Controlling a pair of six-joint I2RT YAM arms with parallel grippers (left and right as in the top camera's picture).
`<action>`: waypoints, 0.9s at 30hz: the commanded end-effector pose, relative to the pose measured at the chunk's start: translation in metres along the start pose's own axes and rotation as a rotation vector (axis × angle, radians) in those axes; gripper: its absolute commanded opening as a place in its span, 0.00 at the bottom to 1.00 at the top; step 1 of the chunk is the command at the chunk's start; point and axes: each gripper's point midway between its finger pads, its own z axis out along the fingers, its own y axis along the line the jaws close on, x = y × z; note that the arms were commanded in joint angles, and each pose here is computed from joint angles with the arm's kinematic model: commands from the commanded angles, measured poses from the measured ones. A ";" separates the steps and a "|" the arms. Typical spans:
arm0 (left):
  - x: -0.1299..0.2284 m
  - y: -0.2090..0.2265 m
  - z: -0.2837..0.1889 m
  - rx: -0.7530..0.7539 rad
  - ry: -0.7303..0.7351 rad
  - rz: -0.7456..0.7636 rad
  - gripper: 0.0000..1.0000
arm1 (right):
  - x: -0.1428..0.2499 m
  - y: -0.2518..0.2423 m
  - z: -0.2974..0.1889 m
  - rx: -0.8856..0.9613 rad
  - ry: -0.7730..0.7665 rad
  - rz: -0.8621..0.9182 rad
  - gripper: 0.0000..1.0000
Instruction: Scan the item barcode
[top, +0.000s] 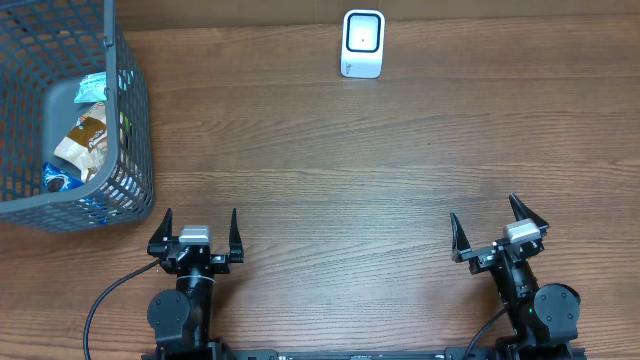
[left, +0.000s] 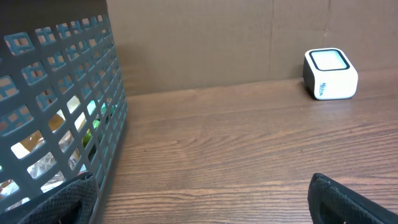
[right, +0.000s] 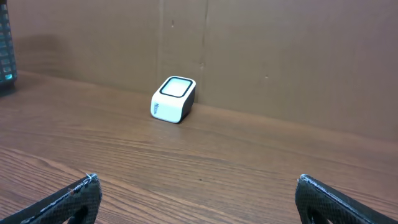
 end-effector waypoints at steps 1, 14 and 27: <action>0.000 -0.001 0.000 0.007 -0.008 0.022 1.00 | 0.001 -0.001 0.000 0.005 -0.007 -0.002 1.00; -0.002 0.021 -0.002 -0.117 -0.013 -0.052 1.00 | 0.001 0.000 0.000 0.000 -0.009 -0.001 1.00; -0.041 0.015 -0.010 -0.063 0.014 -0.158 1.00 | -0.024 -0.002 -0.003 0.005 -0.078 0.037 1.00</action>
